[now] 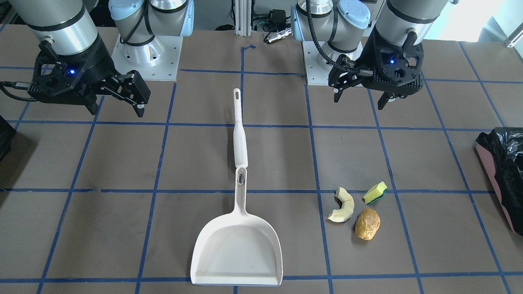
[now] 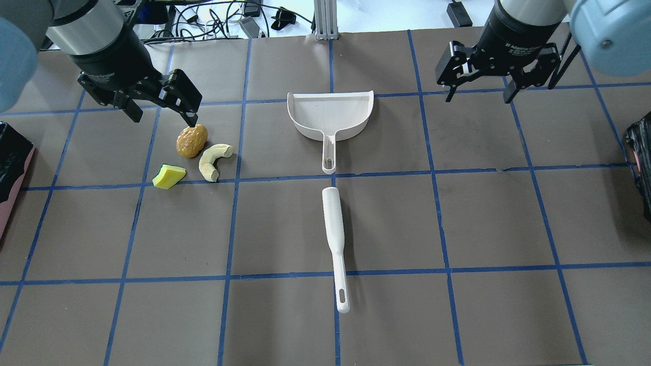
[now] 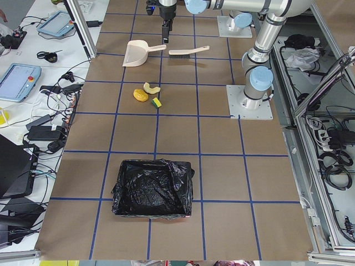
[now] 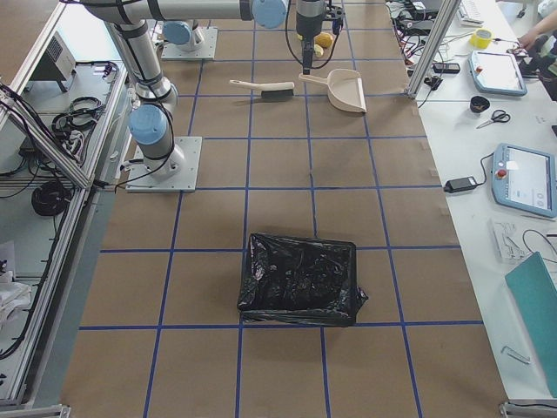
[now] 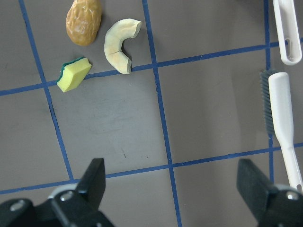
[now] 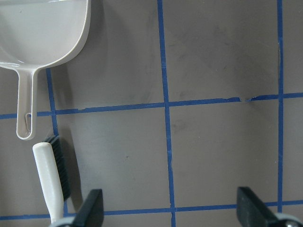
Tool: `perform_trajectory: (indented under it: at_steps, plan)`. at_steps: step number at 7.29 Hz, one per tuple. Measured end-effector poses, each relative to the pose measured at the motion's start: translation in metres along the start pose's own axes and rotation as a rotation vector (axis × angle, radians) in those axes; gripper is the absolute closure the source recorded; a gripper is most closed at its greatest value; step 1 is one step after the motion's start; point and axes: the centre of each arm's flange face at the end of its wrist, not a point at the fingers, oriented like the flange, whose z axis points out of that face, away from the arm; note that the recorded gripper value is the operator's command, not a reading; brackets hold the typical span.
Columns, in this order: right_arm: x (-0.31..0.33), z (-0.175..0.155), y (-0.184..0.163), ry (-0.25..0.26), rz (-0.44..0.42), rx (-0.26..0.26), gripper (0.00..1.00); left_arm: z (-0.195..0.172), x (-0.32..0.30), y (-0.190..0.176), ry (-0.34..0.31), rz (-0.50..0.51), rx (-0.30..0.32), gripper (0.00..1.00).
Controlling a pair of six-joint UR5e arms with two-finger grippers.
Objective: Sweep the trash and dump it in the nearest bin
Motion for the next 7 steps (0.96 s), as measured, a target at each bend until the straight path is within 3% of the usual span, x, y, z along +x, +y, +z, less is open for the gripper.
perform_trajectory:
  at_steps: [7]
  plan:
    - [0.0004, 0.0039, 0.0004, 0.003, 0.001, -0.011, 0.0, 0.0058, -0.0015, -0.0007, -0.005, 0.0, -0.003, 0.0]
